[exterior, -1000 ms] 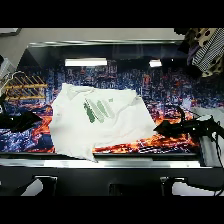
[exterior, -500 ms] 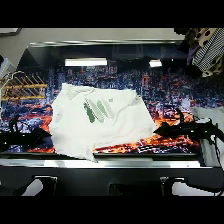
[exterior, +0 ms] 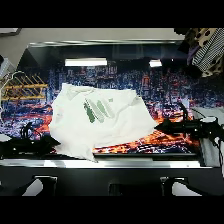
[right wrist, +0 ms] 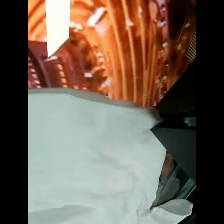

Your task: Fold the clothes and pants, and hang the long-sleeved shirts on hangers.

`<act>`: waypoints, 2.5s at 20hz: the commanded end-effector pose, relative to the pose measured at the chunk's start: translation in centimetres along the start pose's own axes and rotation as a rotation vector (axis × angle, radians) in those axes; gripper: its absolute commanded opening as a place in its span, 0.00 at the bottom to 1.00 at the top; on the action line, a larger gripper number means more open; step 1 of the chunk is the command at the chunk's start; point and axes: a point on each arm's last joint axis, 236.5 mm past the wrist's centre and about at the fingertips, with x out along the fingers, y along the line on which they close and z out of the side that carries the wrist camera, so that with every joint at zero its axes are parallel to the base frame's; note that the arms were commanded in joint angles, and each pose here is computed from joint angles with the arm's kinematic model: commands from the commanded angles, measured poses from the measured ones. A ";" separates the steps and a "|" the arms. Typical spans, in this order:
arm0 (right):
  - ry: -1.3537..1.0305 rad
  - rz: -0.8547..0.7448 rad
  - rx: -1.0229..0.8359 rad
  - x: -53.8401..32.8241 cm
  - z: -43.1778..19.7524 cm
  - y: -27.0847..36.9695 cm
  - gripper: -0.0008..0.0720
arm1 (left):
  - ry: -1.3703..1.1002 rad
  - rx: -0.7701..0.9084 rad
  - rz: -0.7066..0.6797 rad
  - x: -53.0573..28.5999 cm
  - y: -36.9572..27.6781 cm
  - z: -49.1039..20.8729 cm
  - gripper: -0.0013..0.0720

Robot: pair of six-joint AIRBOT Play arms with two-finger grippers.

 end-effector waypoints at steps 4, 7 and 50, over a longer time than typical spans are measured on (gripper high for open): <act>-0.011 0.005 -0.017 -0.6 0.0 0.9 0.07 | 0.047 0.034 0.014 1.5 -0.1 -1.5 0.67; 0.000 0.012 -0.017 -0.6 -0.3 1.0 0.07 | 0.015 0.031 0.027 1.6 0.3 -0.8 0.60; -0.599 -0.291 -0.386 -25.4 6.6 29.2 0.06 | -0.921 0.520 0.074 -38.2 -26.4 7.7 0.04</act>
